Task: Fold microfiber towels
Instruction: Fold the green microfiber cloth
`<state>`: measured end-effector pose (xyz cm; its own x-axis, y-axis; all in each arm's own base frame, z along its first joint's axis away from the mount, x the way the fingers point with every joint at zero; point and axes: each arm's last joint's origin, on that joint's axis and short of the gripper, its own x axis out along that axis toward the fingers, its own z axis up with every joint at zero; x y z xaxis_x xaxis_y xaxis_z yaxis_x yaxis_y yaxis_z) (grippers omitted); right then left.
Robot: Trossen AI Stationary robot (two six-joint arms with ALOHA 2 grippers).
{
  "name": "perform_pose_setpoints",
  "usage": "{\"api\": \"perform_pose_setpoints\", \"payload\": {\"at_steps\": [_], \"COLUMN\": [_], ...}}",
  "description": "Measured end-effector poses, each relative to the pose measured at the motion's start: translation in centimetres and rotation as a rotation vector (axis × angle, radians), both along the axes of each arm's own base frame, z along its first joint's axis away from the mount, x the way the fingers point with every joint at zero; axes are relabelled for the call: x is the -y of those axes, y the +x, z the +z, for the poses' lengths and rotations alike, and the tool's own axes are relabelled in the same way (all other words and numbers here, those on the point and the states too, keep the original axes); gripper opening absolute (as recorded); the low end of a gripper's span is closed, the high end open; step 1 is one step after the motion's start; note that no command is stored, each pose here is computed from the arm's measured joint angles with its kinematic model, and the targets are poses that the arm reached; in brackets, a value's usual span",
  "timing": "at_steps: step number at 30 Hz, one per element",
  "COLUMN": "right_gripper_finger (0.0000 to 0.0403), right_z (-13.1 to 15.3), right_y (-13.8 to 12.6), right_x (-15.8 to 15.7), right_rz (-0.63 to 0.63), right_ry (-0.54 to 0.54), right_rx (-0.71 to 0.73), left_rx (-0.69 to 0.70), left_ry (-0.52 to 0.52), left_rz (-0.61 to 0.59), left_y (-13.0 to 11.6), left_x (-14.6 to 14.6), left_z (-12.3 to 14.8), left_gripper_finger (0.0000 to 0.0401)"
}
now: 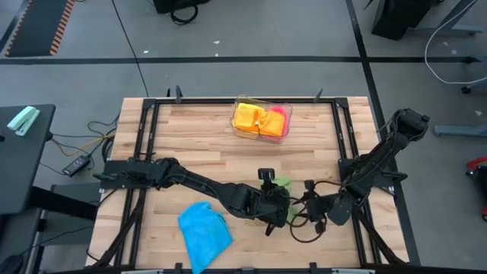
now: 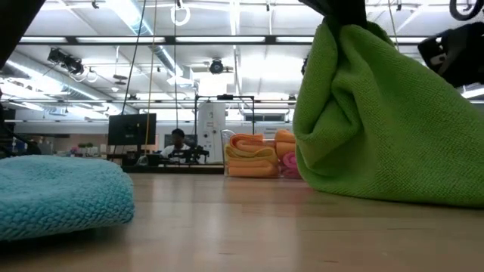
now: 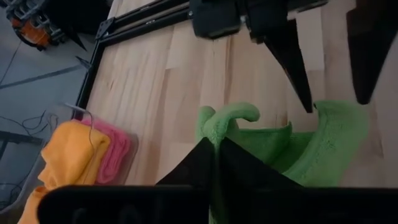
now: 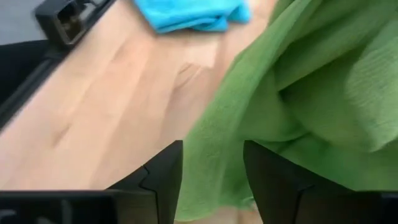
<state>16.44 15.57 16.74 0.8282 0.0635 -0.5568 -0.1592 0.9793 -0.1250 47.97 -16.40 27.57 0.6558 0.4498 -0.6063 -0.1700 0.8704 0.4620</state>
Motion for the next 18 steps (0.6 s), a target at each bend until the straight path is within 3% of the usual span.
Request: {"api": "perform_pose_setpoints", "payload": {"at_steps": [12, 18], "right_gripper_finger": [0.0193, 0.0193], "right_z": [-0.7, -2.4], "right_y": [0.6, 1.1], "right_x": [0.7, 0.8], "right_rz": [0.005, -0.014], "right_ry": [0.091, 0.046], "right_rx": [-0.122, -0.190], "left_rx": [-0.003, -0.002], "left_ry": [0.005, 0.002], "left_rz": [-0.007, -0.004], "left_y": [0.0, 0.0], "left_x": [0.1, 0.1], "left_z": [0.0, 0.0], "left_gripper_finger": [0.0010, 0.0035]}}
